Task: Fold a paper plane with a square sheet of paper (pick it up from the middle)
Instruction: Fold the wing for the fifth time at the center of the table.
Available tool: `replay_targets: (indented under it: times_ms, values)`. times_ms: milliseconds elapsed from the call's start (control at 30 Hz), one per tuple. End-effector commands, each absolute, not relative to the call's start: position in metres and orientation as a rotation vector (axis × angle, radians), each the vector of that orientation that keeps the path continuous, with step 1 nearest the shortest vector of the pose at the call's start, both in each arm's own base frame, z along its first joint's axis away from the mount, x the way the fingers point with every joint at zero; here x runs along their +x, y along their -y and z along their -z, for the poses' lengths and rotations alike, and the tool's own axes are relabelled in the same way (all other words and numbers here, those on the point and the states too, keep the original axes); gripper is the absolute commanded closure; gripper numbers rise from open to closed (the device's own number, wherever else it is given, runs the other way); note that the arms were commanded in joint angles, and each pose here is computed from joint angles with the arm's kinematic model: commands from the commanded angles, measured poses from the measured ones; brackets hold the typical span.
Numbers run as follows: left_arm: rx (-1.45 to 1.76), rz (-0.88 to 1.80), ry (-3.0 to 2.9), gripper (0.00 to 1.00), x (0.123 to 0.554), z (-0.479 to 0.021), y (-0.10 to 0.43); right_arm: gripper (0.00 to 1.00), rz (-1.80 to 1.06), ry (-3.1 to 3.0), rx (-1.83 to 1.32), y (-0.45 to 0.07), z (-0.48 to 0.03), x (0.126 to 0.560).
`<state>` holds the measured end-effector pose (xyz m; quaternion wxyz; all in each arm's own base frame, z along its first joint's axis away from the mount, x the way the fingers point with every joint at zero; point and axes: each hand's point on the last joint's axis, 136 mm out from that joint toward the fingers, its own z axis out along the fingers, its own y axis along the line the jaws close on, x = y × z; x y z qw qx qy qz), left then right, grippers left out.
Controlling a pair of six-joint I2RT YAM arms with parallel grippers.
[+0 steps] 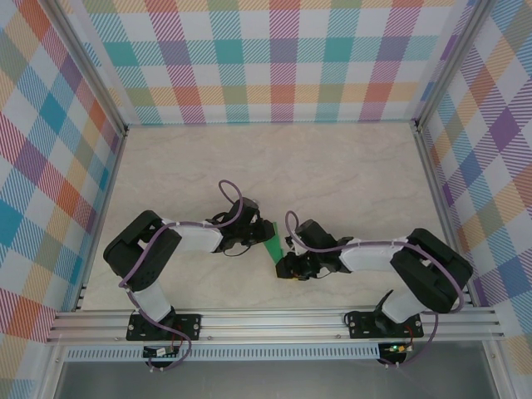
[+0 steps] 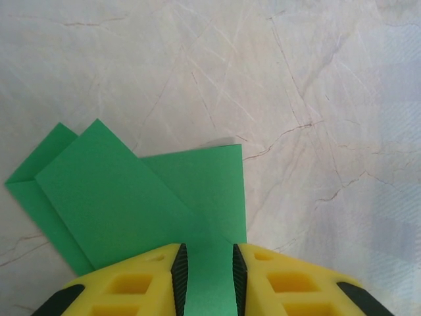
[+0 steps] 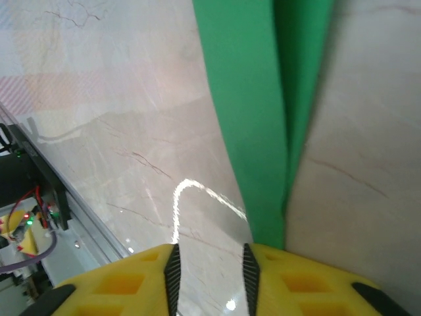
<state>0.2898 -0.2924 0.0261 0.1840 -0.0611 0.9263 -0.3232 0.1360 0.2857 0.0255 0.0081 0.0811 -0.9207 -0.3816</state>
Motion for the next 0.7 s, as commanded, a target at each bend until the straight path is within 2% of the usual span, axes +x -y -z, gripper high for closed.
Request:
replay_targets:
  times_ms: [0,267,667]
  values:
    - [-0.158,0.845,-2.677,0.71,0.277,-0.020,0.283,0.61,1.130,2.978,0.239,-0.269,-0.030,0.139]
    - [-0.089,0.763,-2.625,0.62,0.279,-0.063,0.282,0.48,1.040,3.157,0.118,-0.236,-0.037,0.147]
    - [-0.102,0.595,-2.600,0.49,0.268,-0.086,0.268,0.41,1.008,3.207,0.060,-0.216,-0.037,0.140]
